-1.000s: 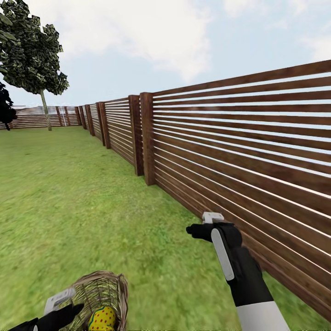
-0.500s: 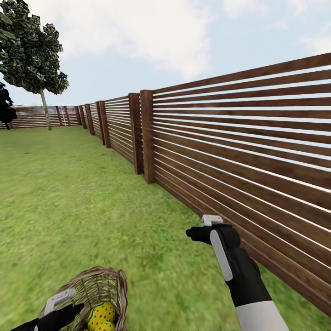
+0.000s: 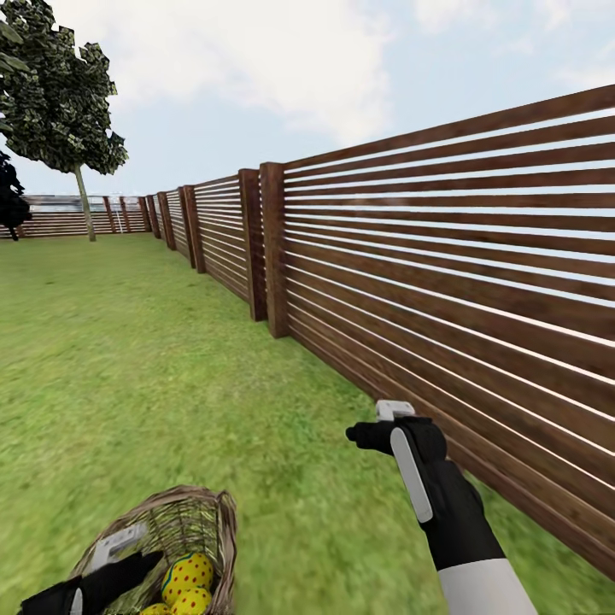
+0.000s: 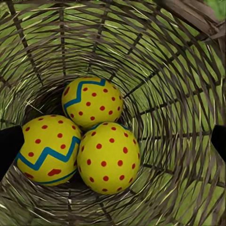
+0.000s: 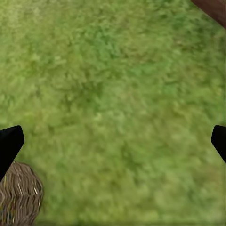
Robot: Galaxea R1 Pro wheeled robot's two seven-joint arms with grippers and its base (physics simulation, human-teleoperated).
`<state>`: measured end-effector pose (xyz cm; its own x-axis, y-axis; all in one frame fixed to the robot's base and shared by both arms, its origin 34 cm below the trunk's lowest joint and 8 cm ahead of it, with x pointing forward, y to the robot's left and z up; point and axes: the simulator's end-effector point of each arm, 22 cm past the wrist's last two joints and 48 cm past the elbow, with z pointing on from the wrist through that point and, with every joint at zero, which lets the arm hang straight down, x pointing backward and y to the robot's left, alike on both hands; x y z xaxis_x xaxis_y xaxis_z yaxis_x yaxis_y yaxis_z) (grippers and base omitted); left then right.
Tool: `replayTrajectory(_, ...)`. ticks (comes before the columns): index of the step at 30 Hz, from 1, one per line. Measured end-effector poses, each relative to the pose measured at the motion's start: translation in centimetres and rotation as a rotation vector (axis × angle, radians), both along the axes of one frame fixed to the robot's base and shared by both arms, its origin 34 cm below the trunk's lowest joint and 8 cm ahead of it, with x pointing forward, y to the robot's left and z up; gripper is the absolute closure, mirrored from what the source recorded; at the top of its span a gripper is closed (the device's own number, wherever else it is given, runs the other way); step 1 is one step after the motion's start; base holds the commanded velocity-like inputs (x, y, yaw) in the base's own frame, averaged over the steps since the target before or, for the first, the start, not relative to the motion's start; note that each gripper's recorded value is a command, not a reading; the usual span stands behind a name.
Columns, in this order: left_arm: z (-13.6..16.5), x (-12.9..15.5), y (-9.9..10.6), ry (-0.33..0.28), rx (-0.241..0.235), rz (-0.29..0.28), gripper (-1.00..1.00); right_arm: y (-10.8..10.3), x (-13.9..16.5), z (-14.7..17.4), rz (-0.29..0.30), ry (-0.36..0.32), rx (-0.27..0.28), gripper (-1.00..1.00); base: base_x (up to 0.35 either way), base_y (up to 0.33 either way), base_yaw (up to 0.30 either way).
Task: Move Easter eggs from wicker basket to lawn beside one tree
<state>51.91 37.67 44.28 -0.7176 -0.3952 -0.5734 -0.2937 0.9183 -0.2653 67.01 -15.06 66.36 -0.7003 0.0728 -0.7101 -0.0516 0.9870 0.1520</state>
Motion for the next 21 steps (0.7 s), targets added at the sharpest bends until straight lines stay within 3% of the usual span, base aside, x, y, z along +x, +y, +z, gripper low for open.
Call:
replayTrajectory(5, 0.0, 1.8, 0.5, -0.006, 0.016, 0.026, -1.00, -0.1, -0.3, -1.5, -0.001, 0.009, -0.001, -1.00, 0.000, 0.000, 0.000)
replayTrajectory(12, 0.8, 5.1, -0.3, 0.004, -0.027, 0.035, -1.00, -0.1, -1.1, -5.0, 0.001, 0.058, -0.006, -1.00, 0.000, 0.000, 0.000)
replayTrajectory(17, -2.5, 6.6, -3.6, 0.089, -0.106, 0.017, -1.00, -0.1, -1.5, -6.5, 0.001, 0.068, -0.007, -1.00, 0.000, 0.000, 0.000)
replayTrajectory(21, -4.6, 7.3, -5.5, 0.105, -0.122, 0.003, -1.00, 0.0, -1.8, -7.5, 0.001, 0.070, -0.007, -1.00, 0.000, 0.000, 0.000)
